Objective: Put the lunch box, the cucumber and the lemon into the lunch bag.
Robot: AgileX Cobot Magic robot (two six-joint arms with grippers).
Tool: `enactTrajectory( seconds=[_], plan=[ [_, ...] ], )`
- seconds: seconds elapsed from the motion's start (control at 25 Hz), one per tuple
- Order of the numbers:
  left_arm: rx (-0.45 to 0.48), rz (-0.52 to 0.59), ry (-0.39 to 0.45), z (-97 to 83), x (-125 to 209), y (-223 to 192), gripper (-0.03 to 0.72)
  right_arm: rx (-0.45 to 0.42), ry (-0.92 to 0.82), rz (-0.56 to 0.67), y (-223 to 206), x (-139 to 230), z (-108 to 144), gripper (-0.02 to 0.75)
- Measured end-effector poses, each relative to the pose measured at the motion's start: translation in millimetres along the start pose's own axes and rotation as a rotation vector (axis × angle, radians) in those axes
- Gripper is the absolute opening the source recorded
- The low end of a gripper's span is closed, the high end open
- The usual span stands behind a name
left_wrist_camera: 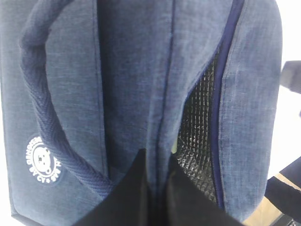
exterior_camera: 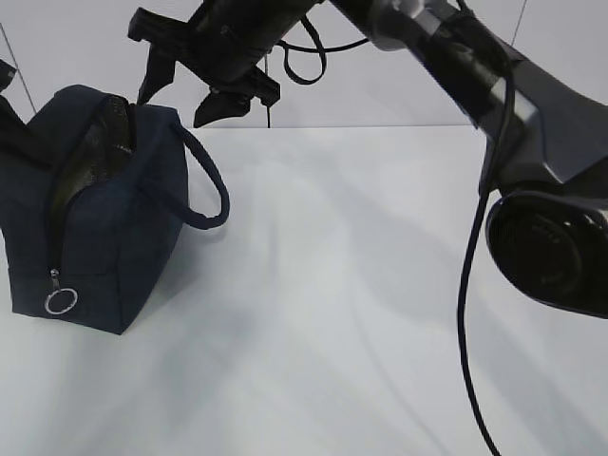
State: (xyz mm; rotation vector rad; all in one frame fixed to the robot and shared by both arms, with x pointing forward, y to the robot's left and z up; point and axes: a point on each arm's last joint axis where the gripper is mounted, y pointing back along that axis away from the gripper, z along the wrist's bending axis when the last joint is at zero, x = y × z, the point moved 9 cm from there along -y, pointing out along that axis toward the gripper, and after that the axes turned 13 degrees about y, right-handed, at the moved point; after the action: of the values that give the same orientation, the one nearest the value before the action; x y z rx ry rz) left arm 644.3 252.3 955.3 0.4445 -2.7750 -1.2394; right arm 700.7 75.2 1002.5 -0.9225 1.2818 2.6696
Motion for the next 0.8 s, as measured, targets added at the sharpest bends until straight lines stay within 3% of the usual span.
enactTrajectory(
  seconds=[0.8],
  plan=[
    [0.000, 0.000, 0.000, 0.0, 0, 0, 0.003, 0.010, -0.034, 0.099, -48, 30, -13, 0.521]
  ],
)
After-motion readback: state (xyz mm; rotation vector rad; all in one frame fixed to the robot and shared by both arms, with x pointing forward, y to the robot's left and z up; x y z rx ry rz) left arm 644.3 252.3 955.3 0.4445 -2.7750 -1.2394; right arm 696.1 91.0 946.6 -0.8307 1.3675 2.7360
